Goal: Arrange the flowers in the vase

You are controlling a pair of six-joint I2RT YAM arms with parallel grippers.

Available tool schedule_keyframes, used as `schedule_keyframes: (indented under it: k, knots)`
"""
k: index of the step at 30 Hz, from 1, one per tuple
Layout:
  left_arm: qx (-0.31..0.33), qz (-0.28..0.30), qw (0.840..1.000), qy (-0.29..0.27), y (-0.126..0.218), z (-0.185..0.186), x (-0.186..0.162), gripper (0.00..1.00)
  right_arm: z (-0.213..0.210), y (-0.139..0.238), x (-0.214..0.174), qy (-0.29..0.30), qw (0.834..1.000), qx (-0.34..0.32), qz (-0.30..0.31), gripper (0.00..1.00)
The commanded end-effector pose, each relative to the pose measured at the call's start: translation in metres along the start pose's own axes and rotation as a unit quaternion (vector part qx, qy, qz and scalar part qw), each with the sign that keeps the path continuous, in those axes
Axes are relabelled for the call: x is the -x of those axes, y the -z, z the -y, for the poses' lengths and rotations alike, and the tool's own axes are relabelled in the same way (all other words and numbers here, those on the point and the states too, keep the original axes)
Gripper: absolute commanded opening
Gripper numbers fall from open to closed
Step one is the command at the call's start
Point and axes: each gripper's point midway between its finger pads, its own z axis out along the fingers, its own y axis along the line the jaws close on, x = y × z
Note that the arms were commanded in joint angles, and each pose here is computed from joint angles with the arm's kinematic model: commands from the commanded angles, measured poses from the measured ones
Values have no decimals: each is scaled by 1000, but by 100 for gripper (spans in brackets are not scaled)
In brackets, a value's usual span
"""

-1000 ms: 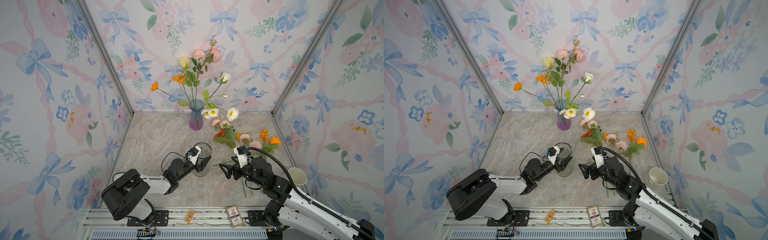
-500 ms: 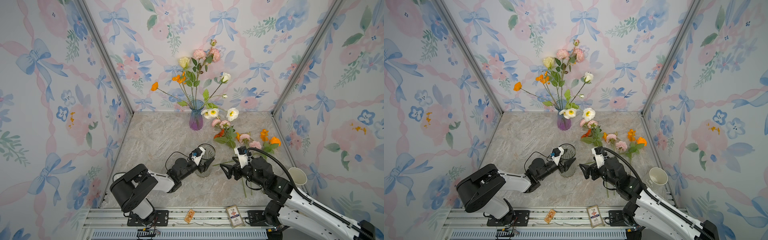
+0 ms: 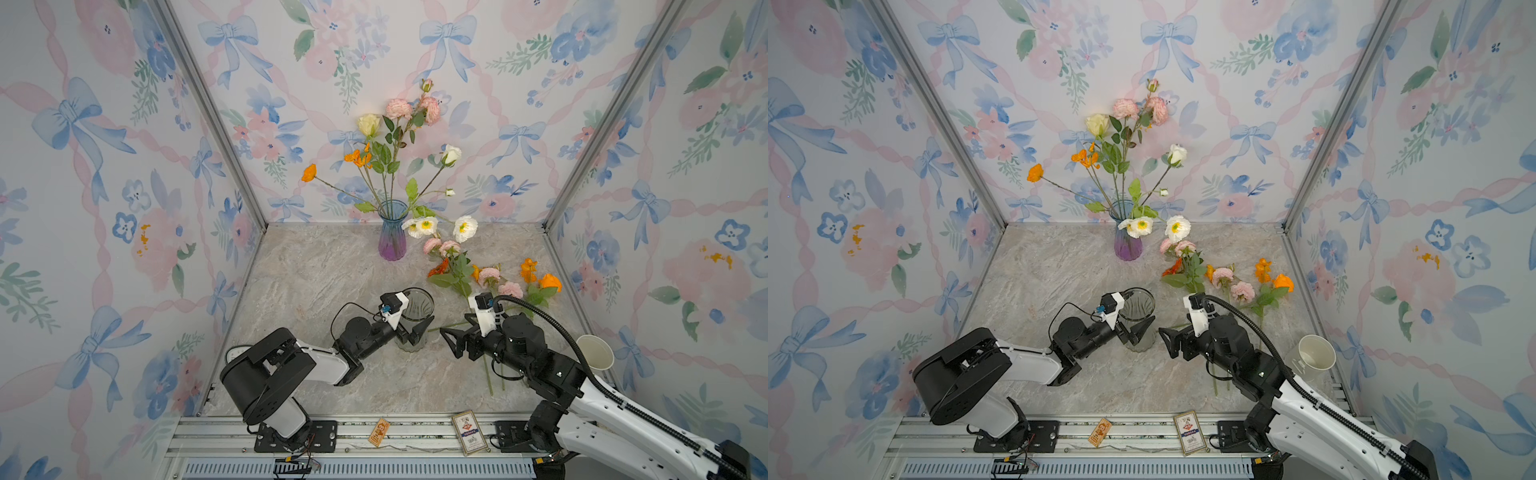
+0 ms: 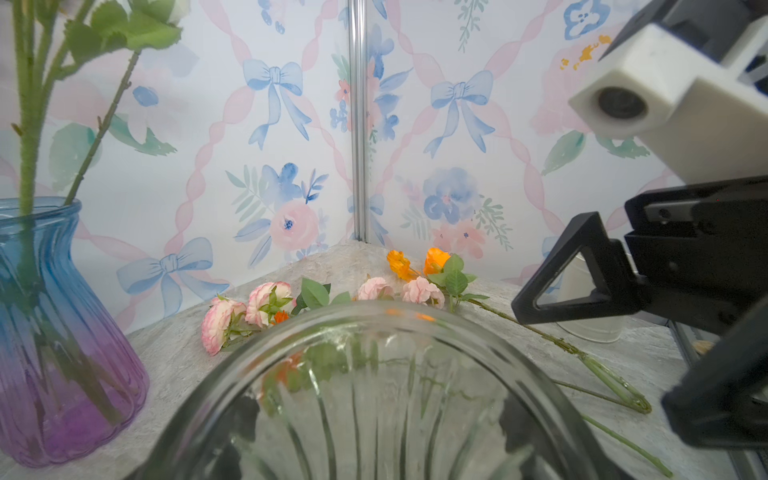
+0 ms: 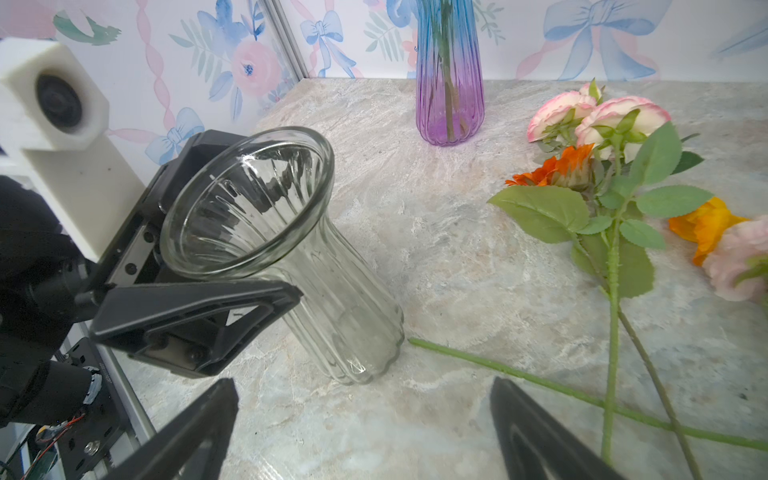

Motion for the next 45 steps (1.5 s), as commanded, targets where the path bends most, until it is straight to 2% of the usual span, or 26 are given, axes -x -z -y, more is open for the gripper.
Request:
schedule_keyframes:
  k: [1,9,13,16,19,23,35,45]
  knots:
    - [-9,27,1000,-9,7,6,15,98,3,-1,4,-2,1000,-7,4,97]
    - [-14,8,1000,-20,30,10,17,98,17,1,8,-9,1000,-29,4,97]
    - [-4,-21,999,-33,41,8,17,98,58,8,5,-51,994,-94,-11,97]
    - [28,-13,998,-48,51,-3,26,98,88,12,3,-98,985,-143,-14,97]
    - [47,-8,997,-55,51,-11,35,98,103,7,-2,-124,979,-156,-31,97]
    - [54,-8,997,-58,51,-14,42,98,111,1,-8,-127,975,-173,-62,97]
    - [47,-49,997,-27,60,-18,15,98,110,-9,-4,-122,979,-154,-60,97]
    - [13,-141,990,14,69,-17,-22,98,143,-17,-18,-169,962,-190,-97,97]
